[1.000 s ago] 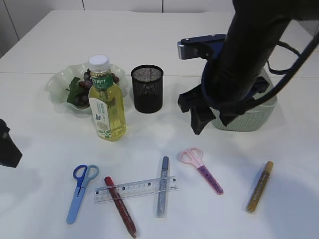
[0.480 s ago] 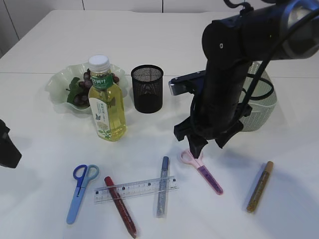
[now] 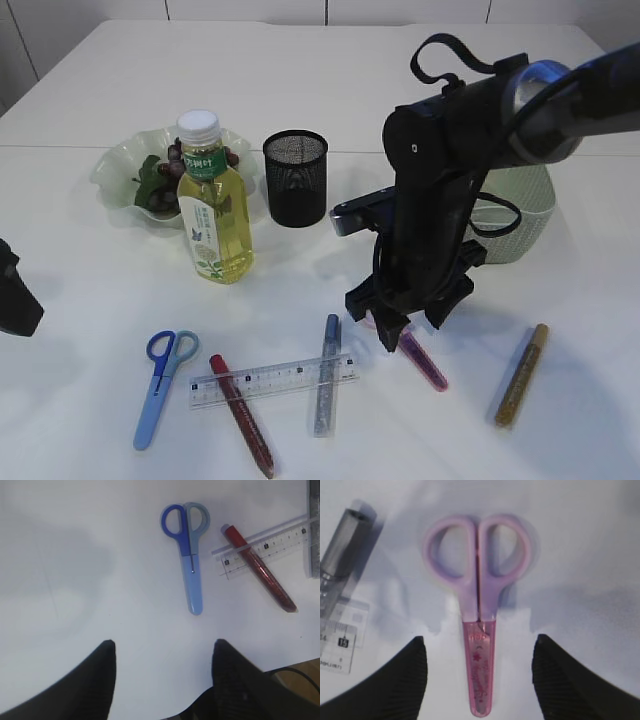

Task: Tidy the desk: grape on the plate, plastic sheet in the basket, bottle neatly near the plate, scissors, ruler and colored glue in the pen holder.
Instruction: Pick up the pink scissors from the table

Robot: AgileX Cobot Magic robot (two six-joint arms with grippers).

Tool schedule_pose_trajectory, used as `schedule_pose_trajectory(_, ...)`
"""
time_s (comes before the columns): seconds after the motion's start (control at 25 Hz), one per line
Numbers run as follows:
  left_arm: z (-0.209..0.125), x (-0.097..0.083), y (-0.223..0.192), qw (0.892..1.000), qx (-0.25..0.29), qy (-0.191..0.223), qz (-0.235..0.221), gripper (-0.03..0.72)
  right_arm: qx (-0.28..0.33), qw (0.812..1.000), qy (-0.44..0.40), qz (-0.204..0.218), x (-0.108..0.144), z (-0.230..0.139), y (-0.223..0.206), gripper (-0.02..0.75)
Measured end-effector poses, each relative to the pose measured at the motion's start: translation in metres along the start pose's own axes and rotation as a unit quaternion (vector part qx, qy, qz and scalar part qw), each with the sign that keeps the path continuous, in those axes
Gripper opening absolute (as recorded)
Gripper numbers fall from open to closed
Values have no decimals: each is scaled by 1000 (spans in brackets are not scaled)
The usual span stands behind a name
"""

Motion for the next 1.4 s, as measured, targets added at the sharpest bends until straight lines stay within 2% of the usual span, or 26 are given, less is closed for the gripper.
schedule_pose_trajectory(0.96, 0, 0, 0, 1000, -1, 1, -1, 437, -40, 999, 2, -9, -3, 13, -16, 496)
schedule_pose_trajectory(1.4, 1, -1, 0, 1000, -2, 1, -2, 424, -32, 999, 3, -7, -3, 13, -22, 496)
Point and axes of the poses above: a point on each arm's last joint axis where the gripper is mounted, y pointing back along that axis away from the gripper, x along the wrist's bending axis when the last joint is at zero, z = x × y, the point moved 2 cm from there along -y, pointing out along that axis toward the gripper, and after that the axes turned 14 degrees about y, right-handed, at the moved point
